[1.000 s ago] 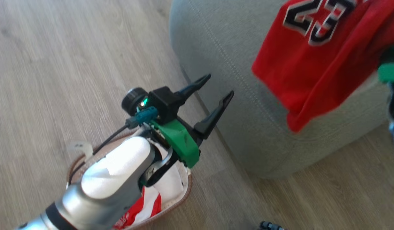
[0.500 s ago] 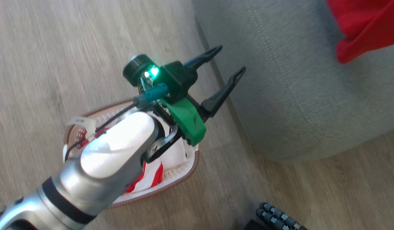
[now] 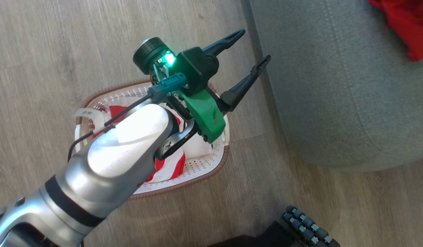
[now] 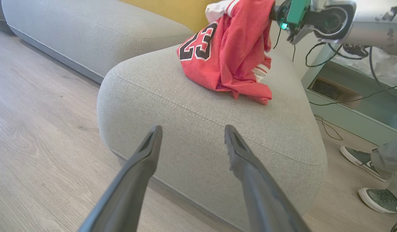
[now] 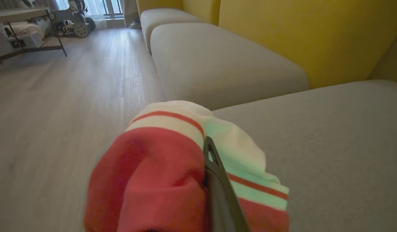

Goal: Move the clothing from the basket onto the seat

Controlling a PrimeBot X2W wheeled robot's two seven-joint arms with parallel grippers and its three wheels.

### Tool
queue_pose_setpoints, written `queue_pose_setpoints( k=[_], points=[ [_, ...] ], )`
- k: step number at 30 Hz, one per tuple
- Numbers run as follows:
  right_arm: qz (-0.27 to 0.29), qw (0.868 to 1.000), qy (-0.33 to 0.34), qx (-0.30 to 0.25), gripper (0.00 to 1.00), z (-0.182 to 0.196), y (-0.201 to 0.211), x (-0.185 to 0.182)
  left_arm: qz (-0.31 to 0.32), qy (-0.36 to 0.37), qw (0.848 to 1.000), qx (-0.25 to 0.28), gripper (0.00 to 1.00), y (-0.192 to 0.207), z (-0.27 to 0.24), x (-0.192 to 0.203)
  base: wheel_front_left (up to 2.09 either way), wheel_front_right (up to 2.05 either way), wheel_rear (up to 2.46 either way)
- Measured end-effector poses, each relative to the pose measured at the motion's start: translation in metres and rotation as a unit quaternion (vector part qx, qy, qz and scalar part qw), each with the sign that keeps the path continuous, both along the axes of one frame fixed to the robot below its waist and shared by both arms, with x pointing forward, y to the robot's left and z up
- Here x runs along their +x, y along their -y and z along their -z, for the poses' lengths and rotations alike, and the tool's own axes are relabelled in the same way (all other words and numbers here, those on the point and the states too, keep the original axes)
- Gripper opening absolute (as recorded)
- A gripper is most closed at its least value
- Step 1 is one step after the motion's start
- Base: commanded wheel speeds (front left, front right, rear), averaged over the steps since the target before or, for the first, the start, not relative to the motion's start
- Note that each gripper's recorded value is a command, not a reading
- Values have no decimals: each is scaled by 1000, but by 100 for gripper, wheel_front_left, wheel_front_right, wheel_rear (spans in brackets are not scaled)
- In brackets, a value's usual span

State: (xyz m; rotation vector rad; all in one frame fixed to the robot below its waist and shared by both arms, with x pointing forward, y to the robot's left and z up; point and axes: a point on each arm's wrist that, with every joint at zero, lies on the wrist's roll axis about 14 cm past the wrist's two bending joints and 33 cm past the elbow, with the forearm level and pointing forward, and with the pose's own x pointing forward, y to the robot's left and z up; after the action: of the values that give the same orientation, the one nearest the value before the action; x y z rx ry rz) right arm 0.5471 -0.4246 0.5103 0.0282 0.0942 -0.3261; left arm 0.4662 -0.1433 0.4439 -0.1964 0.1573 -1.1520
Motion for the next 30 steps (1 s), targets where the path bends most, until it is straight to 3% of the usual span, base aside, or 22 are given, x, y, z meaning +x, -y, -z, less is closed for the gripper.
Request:
queue_pose_setpoints(
  k=[2, 6, 7, 8, 10, 23, 30],
  points=[
    [-6, 997, -78, 9, 0, 38, -6, -4, -2, -3, 1000, 3, 100, -3, 4, 1, 0, 0, 0],
    [-3, 988, -153, 35, 0, 72, -9, -15, -7, -2, 1000, 6, 100, -6, 5, 3, 0, 0, 0],
    [-4, 985, -166, 40, 10, 77, -10, -17, -9, 1, 1000, 6, 100, -6, 4, 4, 0, 0, 0],
    [-5, 983, -177, 44, 35, 80, -12, -19, -10, 2, 1000, 7, 100, -7, 3, 4, 0, 0, 0],
    [-10, 979, -195, 52, 100, 84, -16, -22, -12, 7, 1000, 8, 100, -8, 0, 4, 0, 0, 0],
    [-42, 965, -256, 36, 100, 55, -18, -59, -11, 39, 999, 0, 100, -6, -38, -14, 0, 0, 0],
    [-48, 972, -227, 45, 100, 18, -12, -91, -20, 43, 999, -2, 100, -9, -54, -34, 0, 0, 0]
  ],
)
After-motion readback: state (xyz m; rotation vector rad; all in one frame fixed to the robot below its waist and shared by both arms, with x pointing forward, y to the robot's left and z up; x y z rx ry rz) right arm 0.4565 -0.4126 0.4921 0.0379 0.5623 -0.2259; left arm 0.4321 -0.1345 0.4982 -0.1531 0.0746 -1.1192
